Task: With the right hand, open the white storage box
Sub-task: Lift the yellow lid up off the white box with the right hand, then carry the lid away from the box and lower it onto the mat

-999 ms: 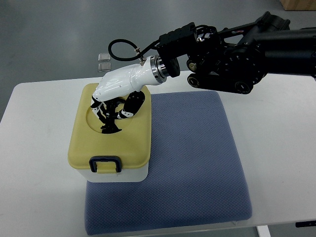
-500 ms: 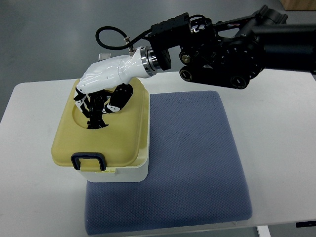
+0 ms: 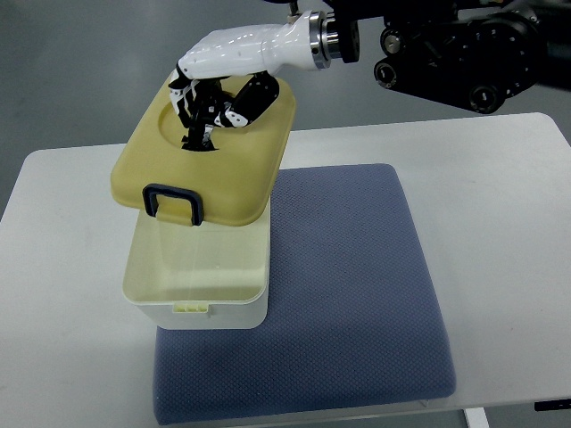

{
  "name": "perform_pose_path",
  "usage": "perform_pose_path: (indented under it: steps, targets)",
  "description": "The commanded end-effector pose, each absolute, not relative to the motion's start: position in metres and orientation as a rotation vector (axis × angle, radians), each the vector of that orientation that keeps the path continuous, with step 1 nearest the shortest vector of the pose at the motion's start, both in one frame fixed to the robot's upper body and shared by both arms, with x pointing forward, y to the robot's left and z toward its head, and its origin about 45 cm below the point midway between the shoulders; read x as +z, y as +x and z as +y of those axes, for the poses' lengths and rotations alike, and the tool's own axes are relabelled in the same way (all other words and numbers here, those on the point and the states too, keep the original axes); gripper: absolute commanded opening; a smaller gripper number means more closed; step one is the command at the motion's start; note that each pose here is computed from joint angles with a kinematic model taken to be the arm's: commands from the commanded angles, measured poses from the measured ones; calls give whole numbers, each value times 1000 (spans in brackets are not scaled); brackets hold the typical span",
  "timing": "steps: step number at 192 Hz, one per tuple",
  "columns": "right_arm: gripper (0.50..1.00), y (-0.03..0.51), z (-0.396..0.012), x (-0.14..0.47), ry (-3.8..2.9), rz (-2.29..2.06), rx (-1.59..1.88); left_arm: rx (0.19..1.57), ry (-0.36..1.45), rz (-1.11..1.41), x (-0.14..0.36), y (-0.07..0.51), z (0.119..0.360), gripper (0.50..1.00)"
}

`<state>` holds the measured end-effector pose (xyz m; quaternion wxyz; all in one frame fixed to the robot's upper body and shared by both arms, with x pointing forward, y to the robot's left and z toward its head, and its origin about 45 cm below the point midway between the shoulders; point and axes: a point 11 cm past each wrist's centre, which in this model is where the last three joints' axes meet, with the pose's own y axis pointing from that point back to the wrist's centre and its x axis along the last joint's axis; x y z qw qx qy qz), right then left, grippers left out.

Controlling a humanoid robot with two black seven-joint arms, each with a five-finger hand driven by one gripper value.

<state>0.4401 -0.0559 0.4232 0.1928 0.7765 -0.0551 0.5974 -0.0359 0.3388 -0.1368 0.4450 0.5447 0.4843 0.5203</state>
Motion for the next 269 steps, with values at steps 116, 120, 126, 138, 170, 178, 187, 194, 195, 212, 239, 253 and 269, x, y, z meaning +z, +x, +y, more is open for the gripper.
perform_pose_path:
  steps: [116,120,126,138,170,178,187,194,195,212,239,253,269]
  targets:
    - [500,477,-231,338,2064,-541,1346,1289,1349,1200,-137,-36,339,1000]
    - [500,476,-232,334,2065,-541,1340,1290,1350,1199,-137,-36,339,1000]
    - [500,475,-234,329,2065,-542,1331,1289,1349,1200,-137,-36,339,1000]
    - [500,472,-237,319,2070,-543,1313,1289,1349,1200,-137,-36,339,1000]
    - [500,462,-245,284,2083,-538,1255,1289,1349,1200,-137,-36,339,1000]
    - [500,459,-245,276,2089,-532,1243,1289,1349,1200,-137,-36,339,1000]
    - [500,457,-245,269,2093,-526,1234,1289,1349,1200,-137,-36,339,1000]
    - [500,455,-244,264,2096,-522,1230,1288,1350,1201,-137,-36,339,1000]
    - [500,455,-244,264,2096,-522,1230,1288,1350,1201,-137,-36,339,1000]
    - [500,453,-244,259,2098,-521,1224,1289,1349,1200,-137,-36,339,1000]
    - [500,447,-241,245,2116,-503,1199,1289,1349,1200,-137,-36,339,1000]
    - [500,443,-239,237,2126,-492,1184,1288,1350,1201,-137,-36,339,1000]
    - [500,440,-240,229,2135,-486,1164,1288,1350,1201,-137,-36,339,1000]
